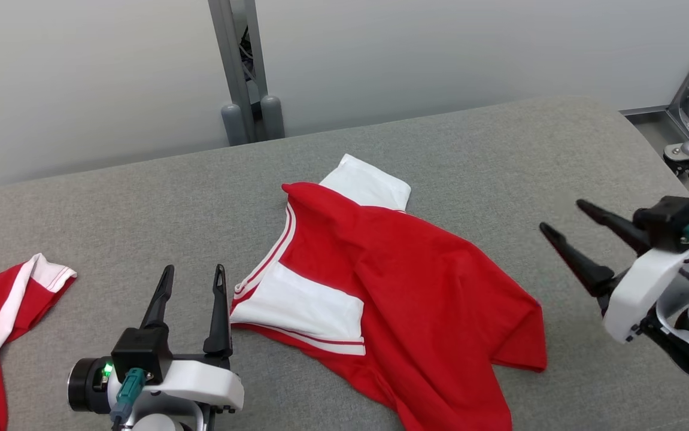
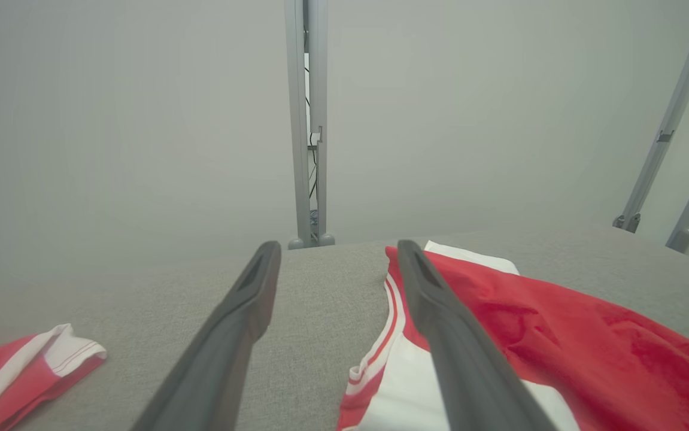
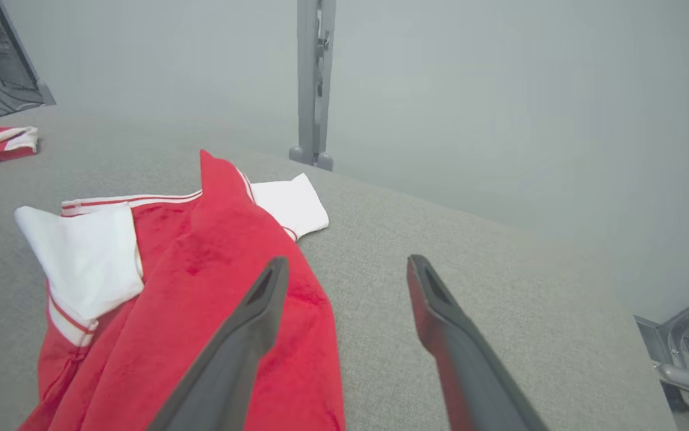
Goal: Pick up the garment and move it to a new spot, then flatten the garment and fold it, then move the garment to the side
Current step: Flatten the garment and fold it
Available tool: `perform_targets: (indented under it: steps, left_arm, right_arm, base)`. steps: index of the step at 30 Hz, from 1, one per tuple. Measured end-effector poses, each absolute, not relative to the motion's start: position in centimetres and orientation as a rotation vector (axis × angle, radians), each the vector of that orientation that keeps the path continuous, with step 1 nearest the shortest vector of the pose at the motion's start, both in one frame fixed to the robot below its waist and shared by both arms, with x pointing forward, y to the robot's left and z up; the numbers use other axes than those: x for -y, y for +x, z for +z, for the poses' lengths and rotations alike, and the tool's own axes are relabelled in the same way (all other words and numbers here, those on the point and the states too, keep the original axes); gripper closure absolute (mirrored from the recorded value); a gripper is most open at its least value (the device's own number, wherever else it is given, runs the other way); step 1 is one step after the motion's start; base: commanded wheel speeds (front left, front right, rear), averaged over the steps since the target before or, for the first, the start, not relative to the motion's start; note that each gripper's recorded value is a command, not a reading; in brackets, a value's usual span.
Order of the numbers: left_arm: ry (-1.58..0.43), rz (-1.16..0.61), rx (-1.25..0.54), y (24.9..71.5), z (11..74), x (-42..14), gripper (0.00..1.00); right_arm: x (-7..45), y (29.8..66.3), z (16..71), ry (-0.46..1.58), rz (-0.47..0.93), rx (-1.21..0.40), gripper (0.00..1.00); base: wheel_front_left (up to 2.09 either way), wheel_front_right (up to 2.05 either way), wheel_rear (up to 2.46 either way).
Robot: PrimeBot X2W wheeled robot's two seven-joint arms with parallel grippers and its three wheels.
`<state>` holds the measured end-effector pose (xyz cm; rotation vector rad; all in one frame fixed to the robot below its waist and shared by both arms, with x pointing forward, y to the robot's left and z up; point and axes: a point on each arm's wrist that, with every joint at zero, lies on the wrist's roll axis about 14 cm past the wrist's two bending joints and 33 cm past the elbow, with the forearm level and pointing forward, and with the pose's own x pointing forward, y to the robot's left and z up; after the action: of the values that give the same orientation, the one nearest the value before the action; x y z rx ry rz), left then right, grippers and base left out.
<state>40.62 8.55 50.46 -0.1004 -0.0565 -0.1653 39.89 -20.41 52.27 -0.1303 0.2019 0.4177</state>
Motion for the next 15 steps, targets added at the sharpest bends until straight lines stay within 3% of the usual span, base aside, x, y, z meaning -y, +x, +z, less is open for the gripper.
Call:
perform_targets:
  steps: [8, 15]
  left_arm:
    - [-0.098, -0.21, 0.04, 41.1, 49.8, -7.1, 0.0]
    - [-0.092, -0.252, 0.008, 41.7, 48.7, -5.9, 0.0]
  right_arm:
    - [24.5, 40.9, 53.4, 0.093, 0.149, 0.003, 0.0]
    - [23.1, 39.1, 53.0, 0.092, 0.098, 0.076, 0.0]
  base:
    - [0.0, 0.0, 0.0]
    - [0.0, 0.0, 0.0]
